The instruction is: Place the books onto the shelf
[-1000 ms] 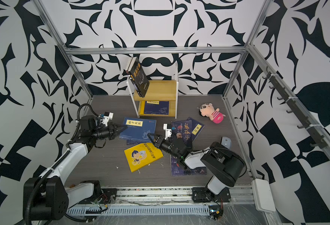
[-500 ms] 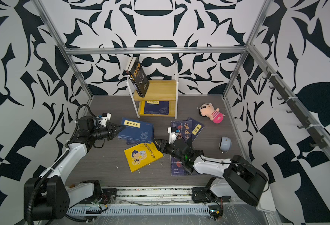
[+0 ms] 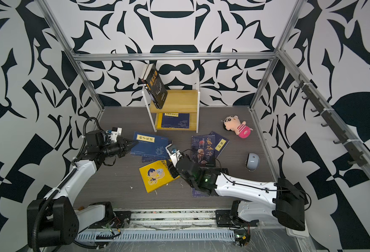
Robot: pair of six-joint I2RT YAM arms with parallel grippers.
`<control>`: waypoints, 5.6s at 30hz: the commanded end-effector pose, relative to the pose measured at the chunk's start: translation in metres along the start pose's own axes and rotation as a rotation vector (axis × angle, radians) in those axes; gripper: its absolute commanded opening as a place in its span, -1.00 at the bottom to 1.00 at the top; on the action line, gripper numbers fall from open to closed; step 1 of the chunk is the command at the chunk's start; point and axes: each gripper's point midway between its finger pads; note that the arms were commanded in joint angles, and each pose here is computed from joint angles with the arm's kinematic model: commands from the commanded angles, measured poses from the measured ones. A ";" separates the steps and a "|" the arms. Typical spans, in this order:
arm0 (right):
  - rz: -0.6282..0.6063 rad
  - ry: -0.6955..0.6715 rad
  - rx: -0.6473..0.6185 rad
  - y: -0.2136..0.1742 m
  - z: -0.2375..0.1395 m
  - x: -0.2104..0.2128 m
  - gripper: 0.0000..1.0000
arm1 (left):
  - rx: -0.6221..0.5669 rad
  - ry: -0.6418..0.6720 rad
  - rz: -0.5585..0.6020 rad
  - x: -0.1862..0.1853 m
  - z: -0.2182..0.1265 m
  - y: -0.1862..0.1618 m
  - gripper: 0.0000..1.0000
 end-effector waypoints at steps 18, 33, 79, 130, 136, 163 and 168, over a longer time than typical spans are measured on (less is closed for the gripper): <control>-0.760 -0.171 0.006 0.036 0.085 0.053 -0.03 | -0.003 -0.037 0.043 -0.020 -0.006 0.004 -1.00; -0.831 -0.166 0.061 0.051 0.086 0.013 -1.00 | -0.016 -0.022 0.103 -0.022 -0.009 0.003 0.32; -1.017 -0.160 0.430 -0.004 0.193 -0.143 -1.00 | -0.061 0.267 0.502 -0.002 -0.033 0.009 0.99; -0.802 -0.032 0.537 -0.014 0.227 -0.190 0.02 | -0.030 0.239 0.534 -0.007 -0.025 0.001 0.99; -0.794 -0.016 0.538 -0.017 0.233 -0.188 0.04 | -0.035 0.241 0.532 -0.006 -0.026 0.001 0.99; -0.625 -0.022 0.461 0.006 0.243 -0.190 -0.19 | -0.045 0.253 0.530 -0.001 -0.028 0.003 0.99; -0.608 0.056 0.469 -0.002 0.242 -0.177 0.05 | -0.043 0.242 0.527 -0.002 -0.027 0.003 0.99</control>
Point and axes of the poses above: each gripper's point midway between its finger pads, its own z axis out along the fingers, its own x axis along the line the jaws close on, y = z × x, and after that the axes turned 4 degrees about z, right-handed
